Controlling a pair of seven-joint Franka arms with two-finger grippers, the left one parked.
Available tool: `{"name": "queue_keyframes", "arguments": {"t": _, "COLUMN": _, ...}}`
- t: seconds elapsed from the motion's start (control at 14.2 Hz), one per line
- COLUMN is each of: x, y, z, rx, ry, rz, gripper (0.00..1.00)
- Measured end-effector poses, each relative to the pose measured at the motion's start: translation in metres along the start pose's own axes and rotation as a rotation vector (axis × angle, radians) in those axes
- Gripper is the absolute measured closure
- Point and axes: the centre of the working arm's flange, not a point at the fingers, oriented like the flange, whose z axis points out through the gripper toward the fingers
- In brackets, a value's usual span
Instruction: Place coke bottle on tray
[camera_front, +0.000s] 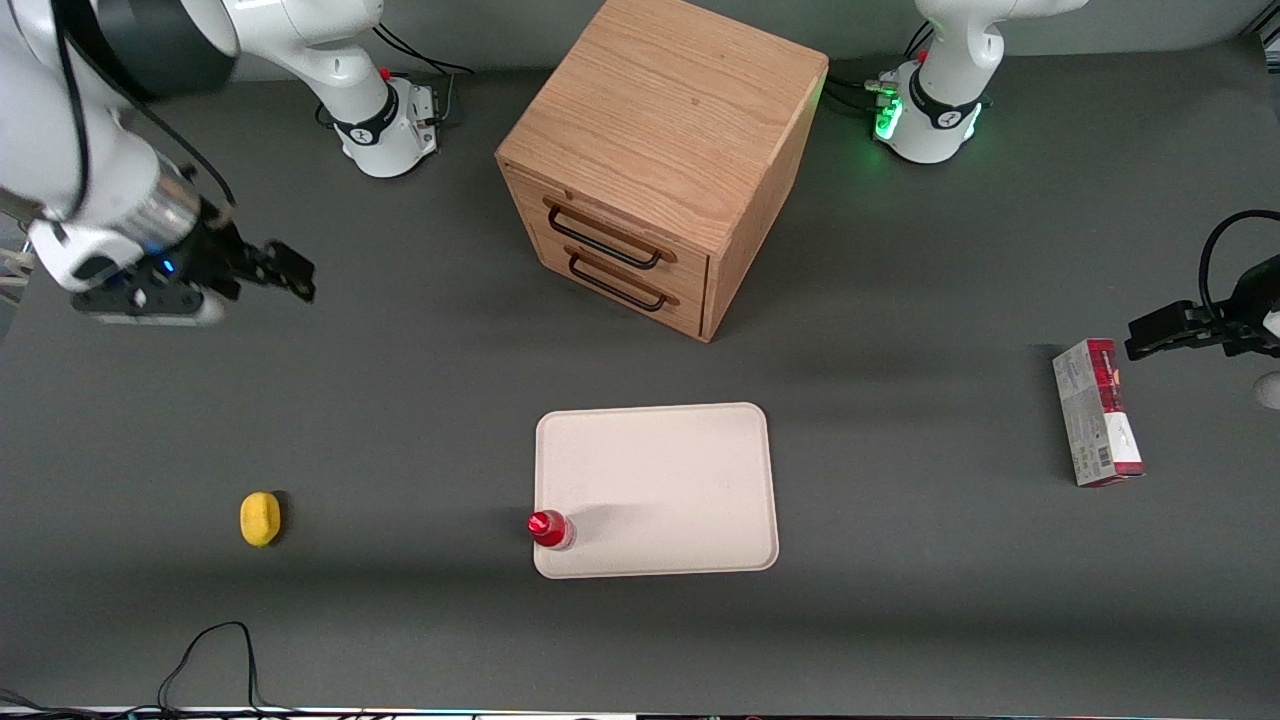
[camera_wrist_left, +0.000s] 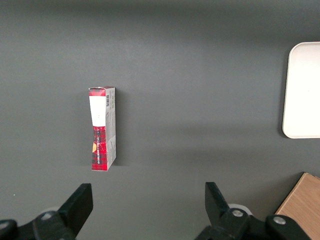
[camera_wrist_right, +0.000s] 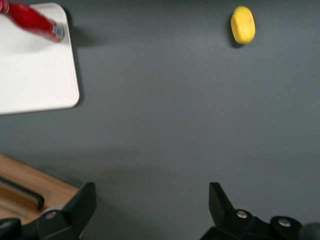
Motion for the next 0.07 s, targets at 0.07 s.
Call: {"name": "queue_keyframes", "arguments": {"t": 0.07, "x": -0.0047, "y": 0.0084, "z": -0.0063, "rx": 0.003, "ry": 0.0, "rz": 0.004, "gripper": 0.0}}
